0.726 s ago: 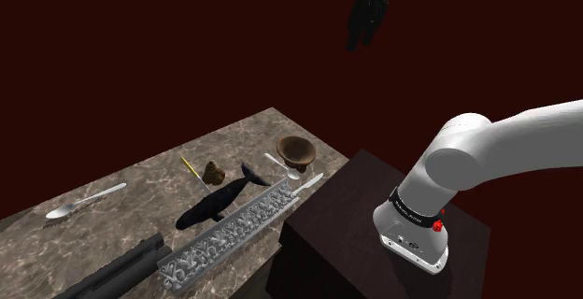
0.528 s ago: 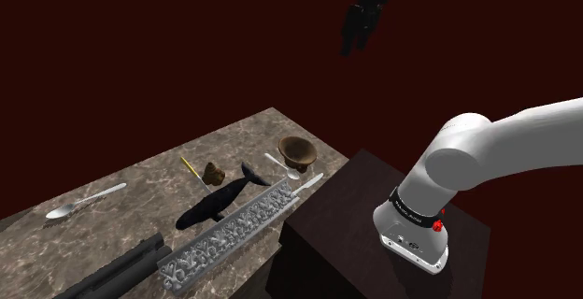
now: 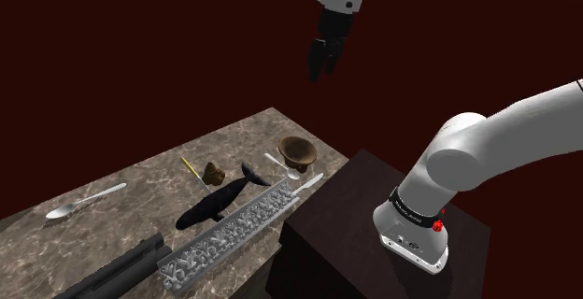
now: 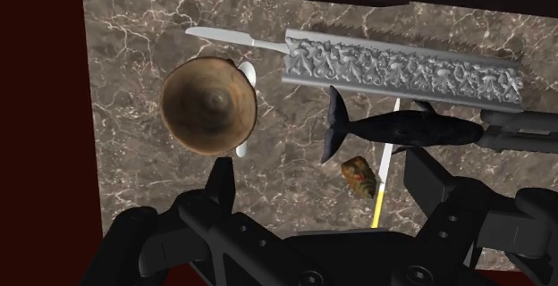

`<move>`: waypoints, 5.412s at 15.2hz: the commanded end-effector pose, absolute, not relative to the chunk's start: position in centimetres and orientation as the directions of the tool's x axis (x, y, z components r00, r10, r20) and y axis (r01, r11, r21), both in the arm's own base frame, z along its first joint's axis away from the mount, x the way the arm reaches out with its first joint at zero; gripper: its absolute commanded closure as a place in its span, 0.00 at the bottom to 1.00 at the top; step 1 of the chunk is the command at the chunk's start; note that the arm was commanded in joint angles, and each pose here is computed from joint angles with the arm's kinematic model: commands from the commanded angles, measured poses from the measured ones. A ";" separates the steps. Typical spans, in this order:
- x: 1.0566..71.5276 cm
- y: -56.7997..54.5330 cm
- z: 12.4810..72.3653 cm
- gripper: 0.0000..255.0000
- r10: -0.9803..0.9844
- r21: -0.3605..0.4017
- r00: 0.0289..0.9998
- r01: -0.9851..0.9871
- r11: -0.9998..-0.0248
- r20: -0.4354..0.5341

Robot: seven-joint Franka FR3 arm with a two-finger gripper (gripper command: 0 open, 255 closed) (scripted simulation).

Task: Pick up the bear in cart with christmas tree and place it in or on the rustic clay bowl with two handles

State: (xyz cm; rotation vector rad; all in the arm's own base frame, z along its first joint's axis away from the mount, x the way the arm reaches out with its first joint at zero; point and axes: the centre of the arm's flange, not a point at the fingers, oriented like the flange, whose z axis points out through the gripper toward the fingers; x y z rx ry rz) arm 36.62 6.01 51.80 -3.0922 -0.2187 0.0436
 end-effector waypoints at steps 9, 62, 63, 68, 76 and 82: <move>43.2 9.5 40.7 0.00 0.201 -0.066 0.979 0.199 -0.978 -0.032; 59.0 23.4 6.4 1.00 0.365 -0.133 0.930 0.355 -0.925 -0.053; 59.0 23.4 6.4 1.00 0.365 -0.133 0.930 0.355 -0.925 -0.053; 59.0 23.4 9.0 1.00 0.365 -0.133 0.930 0.355 -0.925 -0.053; 59.0 23.4 13.3 1.00 0.365 -0.133 0.930 0.355 -0.925 -0.053; 59.0 23.4 16.4 1.00 0.365 -0.133 0.930 0.355 -0.925 -0.053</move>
